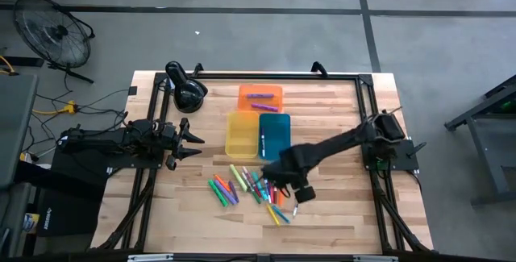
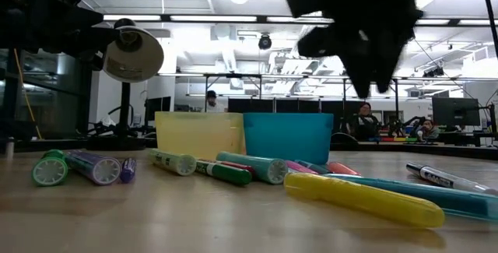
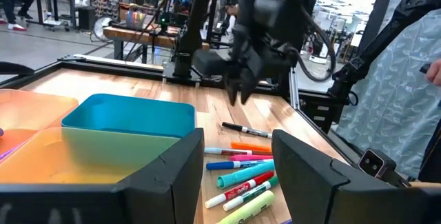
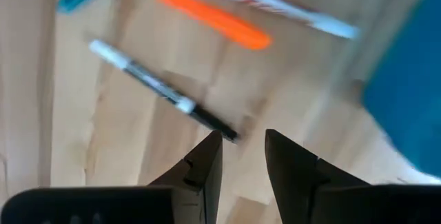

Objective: Pick & Place Markers
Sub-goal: Put the black marker pen into the blue bin

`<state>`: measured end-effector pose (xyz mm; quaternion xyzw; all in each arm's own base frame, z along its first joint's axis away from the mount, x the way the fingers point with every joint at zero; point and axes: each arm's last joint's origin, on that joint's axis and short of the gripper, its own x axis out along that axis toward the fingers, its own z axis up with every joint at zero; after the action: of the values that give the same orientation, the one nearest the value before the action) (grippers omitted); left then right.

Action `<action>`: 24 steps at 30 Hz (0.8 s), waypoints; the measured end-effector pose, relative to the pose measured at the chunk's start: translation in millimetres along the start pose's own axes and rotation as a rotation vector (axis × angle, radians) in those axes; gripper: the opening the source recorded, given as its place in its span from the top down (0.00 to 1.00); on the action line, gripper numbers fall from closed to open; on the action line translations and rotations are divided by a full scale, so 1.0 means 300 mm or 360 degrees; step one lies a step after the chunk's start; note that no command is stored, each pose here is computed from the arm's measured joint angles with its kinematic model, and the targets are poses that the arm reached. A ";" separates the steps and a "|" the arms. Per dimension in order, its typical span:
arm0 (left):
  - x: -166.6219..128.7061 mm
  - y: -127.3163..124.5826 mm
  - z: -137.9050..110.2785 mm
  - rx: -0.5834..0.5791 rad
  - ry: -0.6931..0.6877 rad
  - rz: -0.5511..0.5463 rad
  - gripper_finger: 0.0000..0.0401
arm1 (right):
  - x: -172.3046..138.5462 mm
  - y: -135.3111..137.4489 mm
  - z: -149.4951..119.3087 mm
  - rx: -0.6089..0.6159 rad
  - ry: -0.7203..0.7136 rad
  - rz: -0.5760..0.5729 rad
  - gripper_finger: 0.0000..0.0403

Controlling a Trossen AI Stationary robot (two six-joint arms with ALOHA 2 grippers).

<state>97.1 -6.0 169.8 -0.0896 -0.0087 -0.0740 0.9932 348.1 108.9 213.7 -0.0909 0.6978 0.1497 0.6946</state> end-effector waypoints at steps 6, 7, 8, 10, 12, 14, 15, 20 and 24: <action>0.000 0.000 0.000 0.0000 0.0000 0.0000 0.58 | 0.113 0.098 -0.023 -0.0463 -0.0007 0.0076 0.76; 0.000 0.000 0.000 0.0000 0.0000 0.0000 0.58 | 0.129 0.111 -0.031 -0.0544 0.0008 0.0064 0.76; 0.000 0.000 0.000 -0.0001 0.0000 0.0000 0.58 | 0.142 0.123 -0.039 -0.0620 0.0028 0.0050 0.76; 0.000 0.000 0.000 0.0000 0.0000 0.0000 0.58 | 0.162 0.143 -0.050 -0.0767 0.0049 -0.0009 0.76; 0.000 0.000 0.000 0.0000 0.0000 0.0000 0.58 | 0.180 0.159 -0.056 -0.0874 0.0062 -0.0120 0.76; 0.000 0.000 0.000 0.0000 0.0000 0.0000 0.58 | 0.190 0.171 -0.056 -0.0944 0.0057 -0.0212 0.76; 0.000 0.000 0.000 0.0000 0.0000 0.0000 0.58 | 0.191 0.176 -0.053 -0.0970 0.0044 -0.0240 0.76; 0.000 0.000 0.000 -0.0001 0.0000 0.0000 0.58 | 0.207 0.198 -0.038 -0.1035 -0.0090 -0.0185 0.76; 0.000 0.000 0.000 0.0000 0.0000 0.0000 0.58 | 0.224 0.203 -0.030 -0.1044 -0.0178 -0.0148 0.76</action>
<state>97.1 -6.0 169.8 -0.0897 -0.0087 -0.0741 0.9932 317.9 168.3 151.8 -0.3330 0.5684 0.3391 0.6716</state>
